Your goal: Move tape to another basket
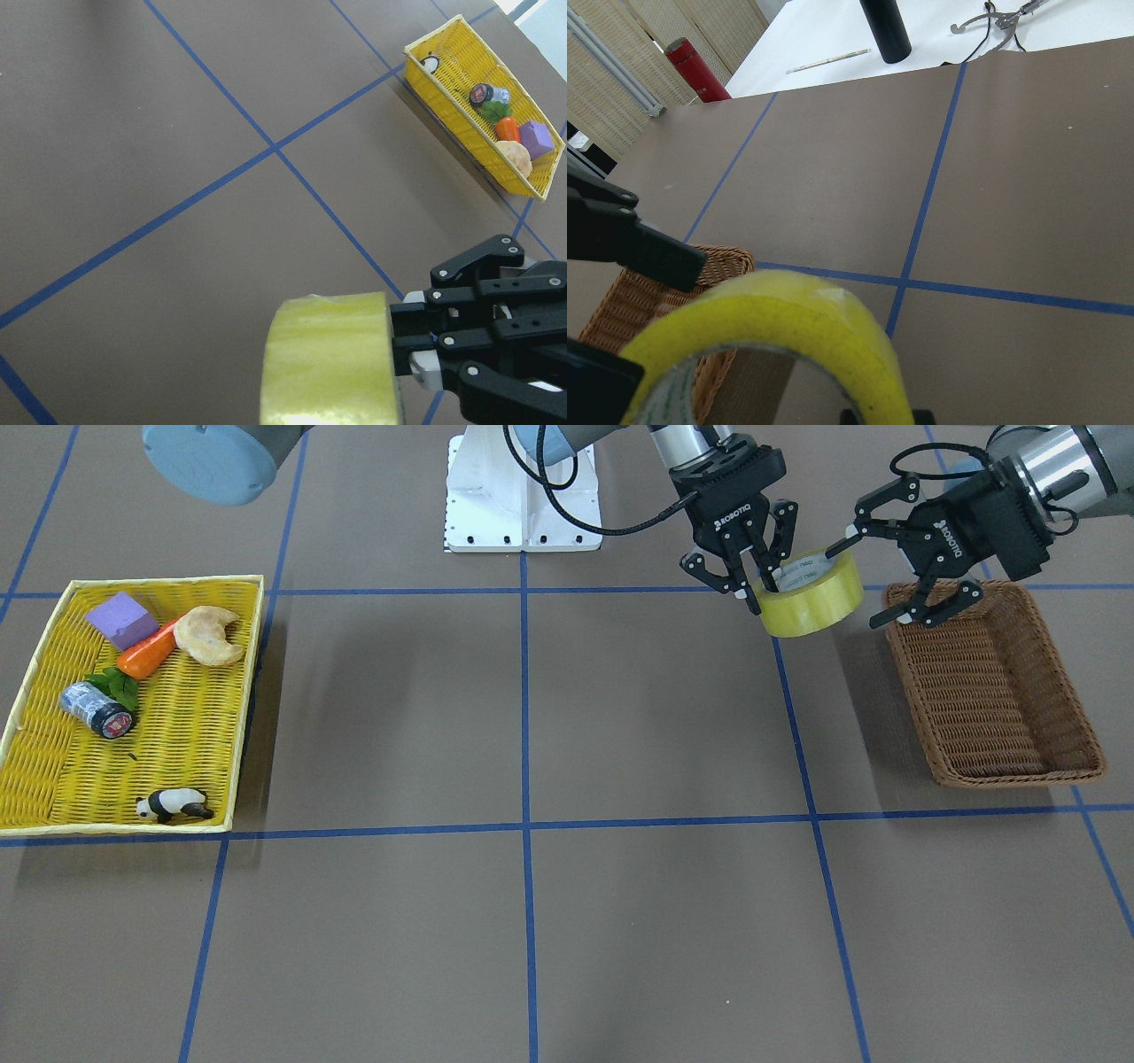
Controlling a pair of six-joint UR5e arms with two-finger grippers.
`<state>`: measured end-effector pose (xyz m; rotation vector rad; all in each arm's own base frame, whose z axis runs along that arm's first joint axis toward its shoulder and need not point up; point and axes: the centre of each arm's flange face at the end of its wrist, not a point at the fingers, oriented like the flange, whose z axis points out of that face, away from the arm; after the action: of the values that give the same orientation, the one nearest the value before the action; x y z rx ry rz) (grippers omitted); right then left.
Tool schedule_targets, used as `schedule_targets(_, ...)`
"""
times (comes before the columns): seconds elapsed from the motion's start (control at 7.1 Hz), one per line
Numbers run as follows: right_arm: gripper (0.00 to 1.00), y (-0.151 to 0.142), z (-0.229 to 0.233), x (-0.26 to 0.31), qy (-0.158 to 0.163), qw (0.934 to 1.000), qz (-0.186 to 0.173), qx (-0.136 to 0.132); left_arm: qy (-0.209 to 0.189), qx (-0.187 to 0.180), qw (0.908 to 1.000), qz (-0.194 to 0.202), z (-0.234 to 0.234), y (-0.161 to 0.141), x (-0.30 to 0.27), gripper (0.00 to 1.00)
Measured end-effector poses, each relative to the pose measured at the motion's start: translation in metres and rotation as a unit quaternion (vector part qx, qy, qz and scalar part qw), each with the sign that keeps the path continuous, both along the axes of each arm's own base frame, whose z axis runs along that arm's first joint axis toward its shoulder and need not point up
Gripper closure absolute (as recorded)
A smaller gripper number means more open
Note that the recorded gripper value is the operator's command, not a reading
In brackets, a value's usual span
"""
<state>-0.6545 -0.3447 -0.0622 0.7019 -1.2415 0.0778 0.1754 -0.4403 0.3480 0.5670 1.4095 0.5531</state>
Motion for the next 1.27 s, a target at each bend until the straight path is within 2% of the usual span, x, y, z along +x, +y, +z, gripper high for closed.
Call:
schedule_targets(0.14, 1.00, 0.000, -0.001, 0.000, 0.000, 1.0000, 0.004, 0.001, 0.000, 0.000, 1.0000, 0.004, 0.000, 0.001, 0.004, 0.89)
schedule_targets(0.28, 0.40, 0.000, -0.001, 0.001, -0.001, 1.0000, 0.008, 0.002, 0.000, 0.000, 1.0000, 0.008, 0.000, 0.002, 0.008, 1.00)
schedule_targets(0.42, 0.00, 0.002, 0.000, 0.001, -0.012, 0.9999, 0.011, 0.005, 0.000, 0.001, 0.9999, 0.010, -0.001, 0.002, 0.010, 1.00)
schedule_targets(0.56, 0.00, 0.006, 0.006, -0.001, -0.028, 0.9993, 0.021, 0.011, 0.000, 0.001, 0.9999, 0.011, -0.001, 0.002, 0.010, 1.00)
schedule_targets(0.85, 0.00, 0.013, 0.031, 0.004, -0.040, 0.9980, 0.046, 0.020, 0.000, -0.001, 0.9999, 0.012, 0.000, 0.002, 0.011, 1.00)
schedule_targets(1.13, 0.00, 0.023, 0.045, 0.018, -0.048, 0.9975, 0.046, 0.024, -0.002, -0.005, 0.9999, 0.012, 0.003, 0.000, 0.012, 1.00)
schedule_targets(1.27, 0.00, 0.031, 0.051, 0.029, -0.056, 0.9975, 0.034, 0.025, -0.004, -0.008, 0.9999, 0.011, 0.007, -0.002, 0.013, 1.00)
